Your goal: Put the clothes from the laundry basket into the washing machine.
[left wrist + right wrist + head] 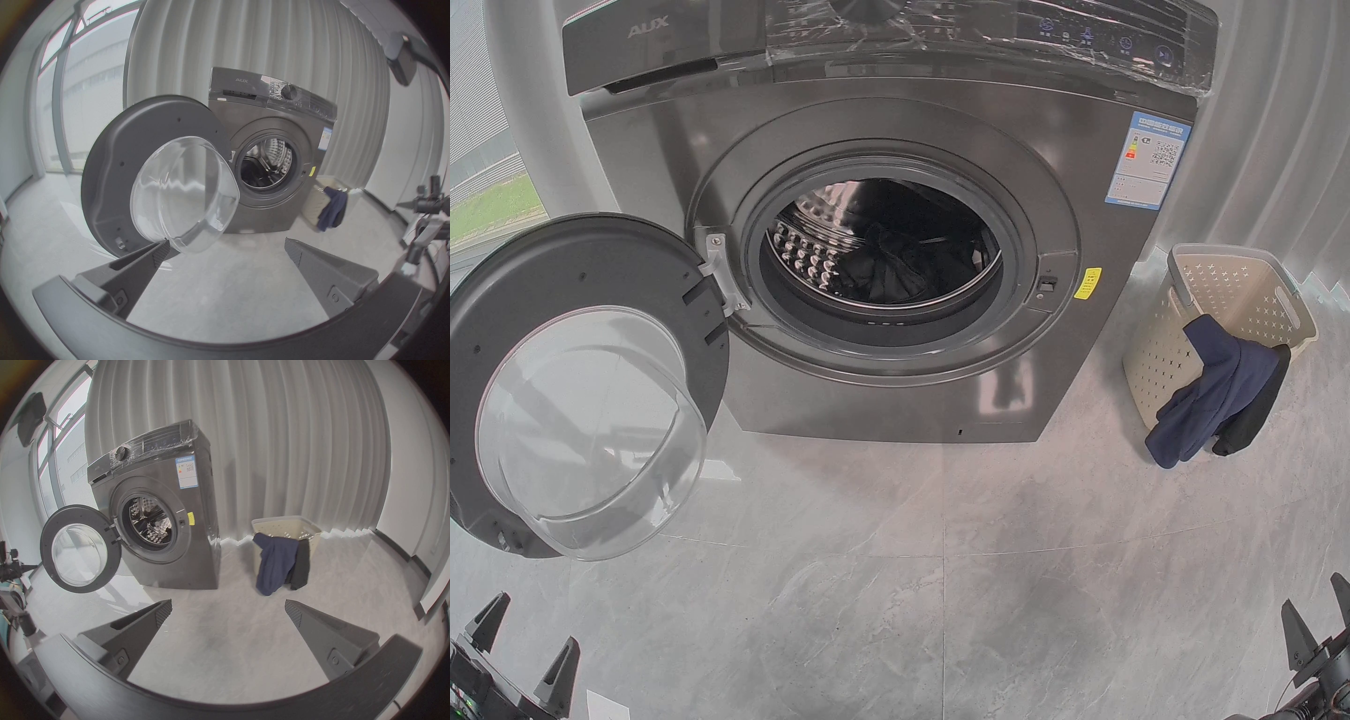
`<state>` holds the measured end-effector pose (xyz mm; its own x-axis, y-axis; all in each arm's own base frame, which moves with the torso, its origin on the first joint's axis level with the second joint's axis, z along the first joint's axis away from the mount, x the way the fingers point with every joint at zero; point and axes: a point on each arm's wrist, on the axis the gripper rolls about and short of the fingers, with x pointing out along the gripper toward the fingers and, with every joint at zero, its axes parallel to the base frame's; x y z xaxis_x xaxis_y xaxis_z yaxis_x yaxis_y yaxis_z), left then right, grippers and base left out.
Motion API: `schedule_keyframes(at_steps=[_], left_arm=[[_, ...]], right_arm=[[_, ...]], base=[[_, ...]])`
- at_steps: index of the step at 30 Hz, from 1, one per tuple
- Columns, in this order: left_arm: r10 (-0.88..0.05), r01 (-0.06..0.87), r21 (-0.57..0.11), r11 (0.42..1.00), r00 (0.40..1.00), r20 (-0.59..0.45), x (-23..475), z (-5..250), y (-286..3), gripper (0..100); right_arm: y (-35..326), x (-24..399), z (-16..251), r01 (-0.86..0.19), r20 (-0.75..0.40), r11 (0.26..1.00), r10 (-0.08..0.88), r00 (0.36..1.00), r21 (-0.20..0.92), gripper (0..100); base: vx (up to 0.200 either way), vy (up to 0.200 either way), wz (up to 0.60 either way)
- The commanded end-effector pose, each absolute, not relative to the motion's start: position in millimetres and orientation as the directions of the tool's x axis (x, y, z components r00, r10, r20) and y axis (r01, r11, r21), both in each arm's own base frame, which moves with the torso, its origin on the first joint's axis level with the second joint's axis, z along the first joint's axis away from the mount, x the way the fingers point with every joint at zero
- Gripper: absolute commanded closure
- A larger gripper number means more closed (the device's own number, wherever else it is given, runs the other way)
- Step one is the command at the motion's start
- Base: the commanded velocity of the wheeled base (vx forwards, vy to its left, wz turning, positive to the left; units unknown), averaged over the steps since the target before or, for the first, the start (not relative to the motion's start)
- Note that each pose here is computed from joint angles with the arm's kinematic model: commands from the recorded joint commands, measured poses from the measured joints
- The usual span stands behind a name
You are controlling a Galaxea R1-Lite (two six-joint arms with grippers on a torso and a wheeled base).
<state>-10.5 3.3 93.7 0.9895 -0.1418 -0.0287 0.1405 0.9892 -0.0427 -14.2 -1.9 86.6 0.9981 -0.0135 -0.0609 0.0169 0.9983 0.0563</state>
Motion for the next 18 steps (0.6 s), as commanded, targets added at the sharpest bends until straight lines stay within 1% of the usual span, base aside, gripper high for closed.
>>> schedule_keyframes(at_steps=[1,2,4,6,7,10,13,16,18], left_arm=[[-0.026,0.026,0.019,0.999,1.000,-0.015,-15.8,84.4,2.5,0],[-0.023,0.023,0.013,1.000,1.000,-0.017,-15.6,84.4,2.5,0],[0.023,-0.023,0.015,1.000,0.999,-0.023,-15.6,83.8,3.6,0],[0.067,-0.067,0.031,0.997,0.997,-0.024,-15.7,83.6,4.6,0],[0.072,-0.071,0.039,0.997,0.997,-0.024,-15.7,83.6,4.7,0],[0.064,-0.064,0.029,0.998,0.998,-0.021,-15.7,83.9,4.6,0],[0.026,-0.026,0.016,1.000,0.999,-0.021,-15.6,83.9,3.7,0],[0.052,-0.052,0.019,0.998,0.998,-0.024,-15.7,83.6,4.3,0],[0.132,-0.131,0.044,0.990,0.991,-0.020,-16.8,82.8,5.0,0]], right_arm=[[-0.7,-23.1,75.7,0.072,-0.008,0.997,-0.072,0.997,0.021,0],[-0.7,-23.2,75.7,0.072,-0.006,0.997,-0.072,0.997,0.021,0],[-0.5,-23.1,75.2,0.060,-0.008,0.998,-0.060,0.998,0.013,0],[-0.4,-22.9,75.3,0.057,-0.005,0.998,-0.057,0.998,0.004,0],[-0.4,-22.8,75.3,0.057,-0.002,0.998,-0.057,0.998,0.003,0],[-0.4,-22.8,75.5,0.057,0.000,0.998,-0.057,0.998,0.002,0],[-0.4,-22.8,75.5,0.057,0.000,0.998,-0.057,0.998,0.000,0],[-0.4,-22.8,75.6,0.057,0.002,0.998,-0.057,0.998,0.002,0],[-0.4,-22.8,75.5,0.058,0.000,0.998,-0.058,0.998,0.005,0]], base=[[0.000,-0.200,0.00],[0.000,-0.200,0.00],[0.000,-0.200,0.00],[-0.200,-0.200,0.00],[-0.200,-0.200,0.00],[-0.200,-0.200,0.00],[-0.200,-0.200,0.00],[0.000,0.000,0.00],[0.000,0.000,0.00]])
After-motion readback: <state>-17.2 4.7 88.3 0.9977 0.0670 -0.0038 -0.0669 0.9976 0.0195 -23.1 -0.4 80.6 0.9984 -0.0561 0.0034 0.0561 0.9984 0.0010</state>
